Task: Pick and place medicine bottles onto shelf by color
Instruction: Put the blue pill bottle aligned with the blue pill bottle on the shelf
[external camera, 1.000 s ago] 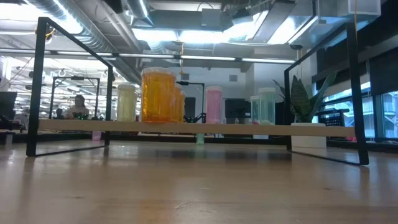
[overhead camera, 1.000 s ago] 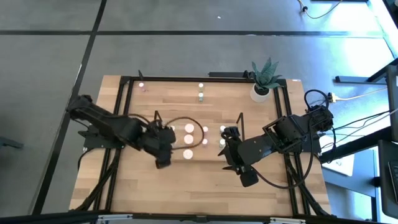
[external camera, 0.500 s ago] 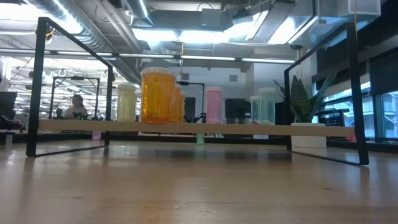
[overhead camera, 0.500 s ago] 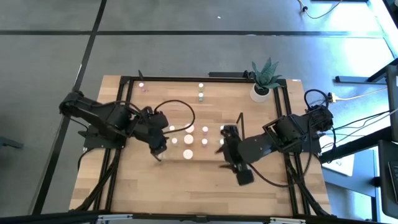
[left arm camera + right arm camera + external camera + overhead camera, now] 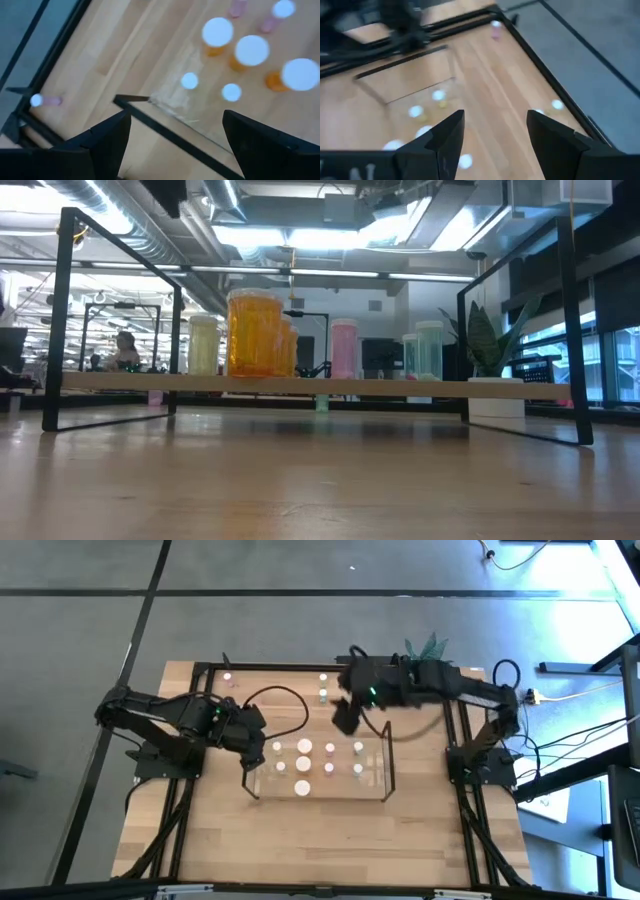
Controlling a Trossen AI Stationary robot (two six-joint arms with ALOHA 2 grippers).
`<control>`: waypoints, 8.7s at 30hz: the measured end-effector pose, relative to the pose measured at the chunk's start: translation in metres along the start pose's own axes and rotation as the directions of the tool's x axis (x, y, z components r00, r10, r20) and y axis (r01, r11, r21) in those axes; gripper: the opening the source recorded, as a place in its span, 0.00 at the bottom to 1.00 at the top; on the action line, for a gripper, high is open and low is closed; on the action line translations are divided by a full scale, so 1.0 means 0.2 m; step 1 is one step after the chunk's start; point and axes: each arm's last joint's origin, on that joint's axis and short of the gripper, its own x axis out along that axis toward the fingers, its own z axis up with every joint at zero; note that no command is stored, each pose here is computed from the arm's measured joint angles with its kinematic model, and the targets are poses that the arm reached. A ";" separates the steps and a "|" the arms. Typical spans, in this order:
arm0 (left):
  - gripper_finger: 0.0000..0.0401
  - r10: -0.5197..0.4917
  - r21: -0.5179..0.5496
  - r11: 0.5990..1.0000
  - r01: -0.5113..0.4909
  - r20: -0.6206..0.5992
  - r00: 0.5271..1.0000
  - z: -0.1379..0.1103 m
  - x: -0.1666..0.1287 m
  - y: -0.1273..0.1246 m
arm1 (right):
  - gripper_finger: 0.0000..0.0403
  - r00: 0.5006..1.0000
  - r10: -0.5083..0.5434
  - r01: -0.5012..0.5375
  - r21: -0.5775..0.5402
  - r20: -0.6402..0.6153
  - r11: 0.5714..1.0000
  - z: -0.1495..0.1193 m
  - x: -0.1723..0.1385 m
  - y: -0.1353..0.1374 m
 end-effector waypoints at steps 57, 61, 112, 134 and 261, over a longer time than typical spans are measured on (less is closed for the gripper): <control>0.77 0.049 -0.006 0.999 -0.049 -0.024 0.998 0.01 -0.04 0.20 | 0.54 0.856 -0.229 0.388 0.282 -0.463 0.878 -0.26 1.39 -0.48; 0.77 0.050 -0.006 0.999 -0.050 -0.024 0.998 0.01 -0.04 0.20 | 0.54 0.855 -0.229 0.392 0.290 -0.464 0.873 -0.26 1.39 -0.49; 0.77 0.057 0.022 0.998 -0.056 -0.020 0.998 0.01 -0.04 0.20 | 0.54 0.853 -0.197 0.407 0.380 -0.482 0.831 -0.33 1.53 -0.56; 0.77 0.056 0.023 0.998 -0.056 -0.020 0.998 0.01 -0.03 0.20 | 0.54 0.847 -0.207 0.418 0.373 -0.489 0.828 -0.37 1.61 -0.57; 0.77 -0.172 0.170 0.973 0.156 0.079 0.982 -0.04 -0.12 0.01 | 0.30 0.945 -0.012 -0.111 -0.354 -0.327 0.929 -0.73 0.01 0.38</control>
